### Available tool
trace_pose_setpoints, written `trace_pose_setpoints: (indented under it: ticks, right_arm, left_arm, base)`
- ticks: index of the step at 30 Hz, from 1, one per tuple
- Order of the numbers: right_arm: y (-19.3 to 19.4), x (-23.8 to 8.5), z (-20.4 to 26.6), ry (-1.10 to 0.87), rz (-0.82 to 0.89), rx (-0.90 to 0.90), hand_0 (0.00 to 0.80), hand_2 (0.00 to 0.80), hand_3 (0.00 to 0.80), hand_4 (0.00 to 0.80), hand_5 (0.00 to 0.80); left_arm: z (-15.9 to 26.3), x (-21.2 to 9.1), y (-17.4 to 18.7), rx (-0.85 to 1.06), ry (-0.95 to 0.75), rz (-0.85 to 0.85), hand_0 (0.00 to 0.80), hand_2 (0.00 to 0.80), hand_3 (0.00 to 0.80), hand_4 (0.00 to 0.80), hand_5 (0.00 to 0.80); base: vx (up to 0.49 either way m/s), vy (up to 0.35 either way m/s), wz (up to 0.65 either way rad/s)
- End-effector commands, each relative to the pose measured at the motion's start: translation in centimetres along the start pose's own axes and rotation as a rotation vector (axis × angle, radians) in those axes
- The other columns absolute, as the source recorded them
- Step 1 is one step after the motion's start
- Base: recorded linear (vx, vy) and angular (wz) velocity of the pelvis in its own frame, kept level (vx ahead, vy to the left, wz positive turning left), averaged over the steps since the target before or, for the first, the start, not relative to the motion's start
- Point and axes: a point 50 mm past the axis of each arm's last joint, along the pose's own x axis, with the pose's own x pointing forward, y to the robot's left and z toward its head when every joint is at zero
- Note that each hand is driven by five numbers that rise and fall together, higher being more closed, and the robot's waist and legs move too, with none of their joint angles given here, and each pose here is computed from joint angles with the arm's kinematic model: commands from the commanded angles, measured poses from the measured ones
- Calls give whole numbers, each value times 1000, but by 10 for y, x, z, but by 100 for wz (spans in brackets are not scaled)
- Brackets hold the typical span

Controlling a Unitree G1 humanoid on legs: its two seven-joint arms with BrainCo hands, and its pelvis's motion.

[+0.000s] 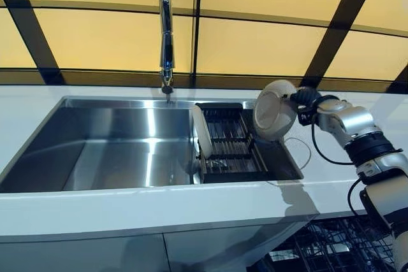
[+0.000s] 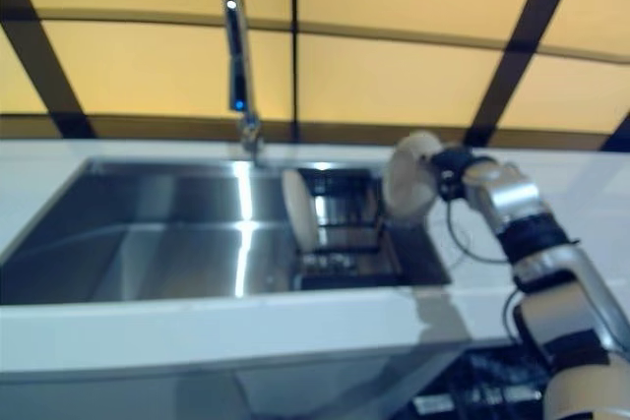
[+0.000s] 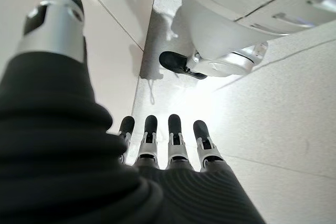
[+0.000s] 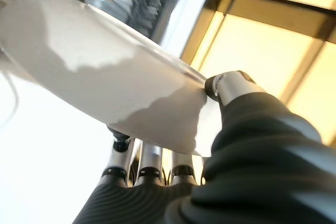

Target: Take plates into dishwasher

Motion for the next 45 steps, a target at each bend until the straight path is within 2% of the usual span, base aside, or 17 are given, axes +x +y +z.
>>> trace_pose_setpoints:
  ticks: [1,2,7,12,24,36,45]
  right_arm:
    - [-38,-21,64,-196,-132,-97,800,800,800,800,800]
    - [-39,-21,64,-197,-132,-98,800,800,800,800,800]
    - [-92,-42,78,-200,-302,-158,800,800,800,800,800]
    - [-126,-60,82,-173,-400,-197,800,800,800,800,800]
    - [-193,-101,48,-5,-463,-307,800,800,800,800,800]
    - [-209,-123,-6,124,-370,-367,800,800,800,800,800]
    - [-193,-127,-72,218,-221,-388,800,800,800,800,800]
  left_arm:
    - [6,-1,8,66,-24,20,0,0,0,0,0]
    - [6,-1,8,66,-24,19,0,0,0,0,0]
    - [-2,-1,12,88,-18,5,0,0,0,0,0]
    - [-8,-1,16,96,-11,1,0,0,0,0,0]
    - [-15,-2,18,137,-13,-17,0,0,0,0,0]
    - [-20,-3,26,148,-8,-12,0,0,0,0,0]
    - [-18,-6,38,141,-10,-5,0,0,0,0,0]
  base:
    - [-52,17,-13]
    - [-47,13,-24]
    - [-41,13,-12]
    - [-26,4,-25]
    - [-10,-12,-15]
    - [-3,-28,-13]
    - [9,-38,-11]
